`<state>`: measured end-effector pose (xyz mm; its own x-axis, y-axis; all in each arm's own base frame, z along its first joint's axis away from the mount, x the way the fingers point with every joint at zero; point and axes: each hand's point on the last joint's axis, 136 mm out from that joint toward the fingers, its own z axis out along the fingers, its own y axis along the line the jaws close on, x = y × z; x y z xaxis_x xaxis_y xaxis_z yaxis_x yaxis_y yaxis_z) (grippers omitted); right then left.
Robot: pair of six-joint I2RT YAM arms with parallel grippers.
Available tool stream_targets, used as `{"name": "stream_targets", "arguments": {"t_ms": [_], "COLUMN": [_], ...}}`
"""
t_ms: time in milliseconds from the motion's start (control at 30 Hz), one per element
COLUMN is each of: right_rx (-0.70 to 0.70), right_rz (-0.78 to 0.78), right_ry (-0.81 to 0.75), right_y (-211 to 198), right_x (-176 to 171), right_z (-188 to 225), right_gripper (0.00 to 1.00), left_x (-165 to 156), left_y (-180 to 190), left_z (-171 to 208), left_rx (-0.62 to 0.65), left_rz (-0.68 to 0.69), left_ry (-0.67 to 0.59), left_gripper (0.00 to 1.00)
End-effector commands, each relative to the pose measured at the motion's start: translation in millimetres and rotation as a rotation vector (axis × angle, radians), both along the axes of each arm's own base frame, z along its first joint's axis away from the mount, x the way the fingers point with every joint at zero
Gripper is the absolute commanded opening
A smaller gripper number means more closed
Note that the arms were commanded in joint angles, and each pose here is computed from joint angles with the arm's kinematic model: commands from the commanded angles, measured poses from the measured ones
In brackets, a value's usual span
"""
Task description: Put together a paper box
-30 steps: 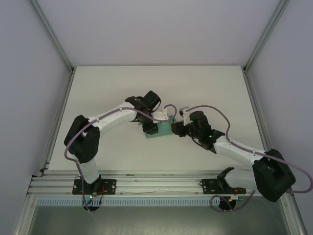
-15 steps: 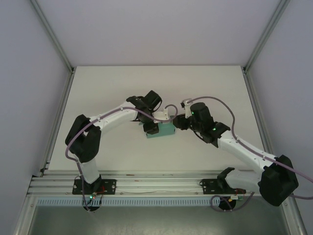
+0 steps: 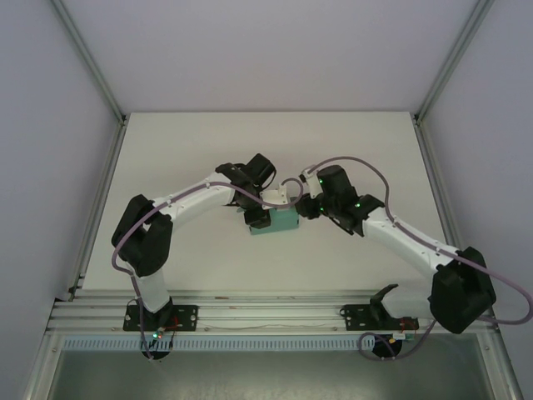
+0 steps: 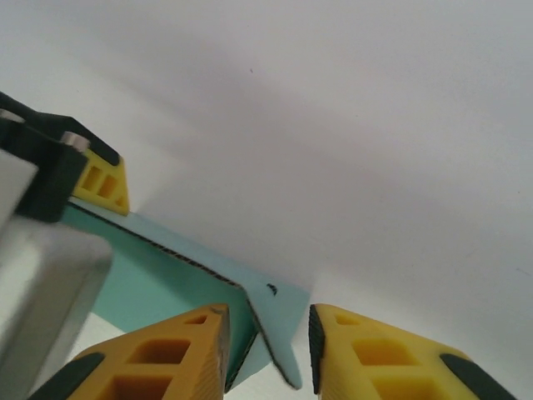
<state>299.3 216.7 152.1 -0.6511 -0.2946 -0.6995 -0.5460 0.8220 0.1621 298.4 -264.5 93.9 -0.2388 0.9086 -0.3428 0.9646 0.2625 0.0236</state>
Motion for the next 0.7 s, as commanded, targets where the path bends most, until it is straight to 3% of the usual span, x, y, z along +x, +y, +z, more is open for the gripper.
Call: {"name": "stream_targets", "arguments": {"t_ms": [0,100,200,233,500,667], "right_rx": [-0.006,0.012,0.004,0.004,0.212,0.329], "right_rz": [0.035,0.041,0.038,0.041,-0.103,-0.176], "right_ry": [-0.004,-0.008,0.015,0.029,0.134,0.071], "right_y": [3.6,7.7,8.9,9.4,25.2,27.5], "right_x": [4.6,9.2,10.7,10.0,4.0,2.0], "right_z": [2.8,4.1,2.6,1.6,13.7,4.8], "right_gripper": [0.27,0.20,0.01,0.00,0.00,0.00], "left_x": [-7.0,-6.8,-5.9,-5.4,0.9,2.3], "left_y": [-5.2,-4.6,-5.8,-5.8,-12.3,-13.0], "left_z": [-10.2,-10.5,-9.2,-9.2,-7.5,-10.5], "left_rx": [0.008,0.011,0.007,0.005,-0.019,-0.018], "left_rz": [-0.045,-0.044,-0.043,-0.040,-0.022,-0.014], "left_ry": [0.039,0.038,0.031,0.030,0.016,0.021], "left_gripper": [0.37,0.37,0.37,0.37,0.37,0.37]}}
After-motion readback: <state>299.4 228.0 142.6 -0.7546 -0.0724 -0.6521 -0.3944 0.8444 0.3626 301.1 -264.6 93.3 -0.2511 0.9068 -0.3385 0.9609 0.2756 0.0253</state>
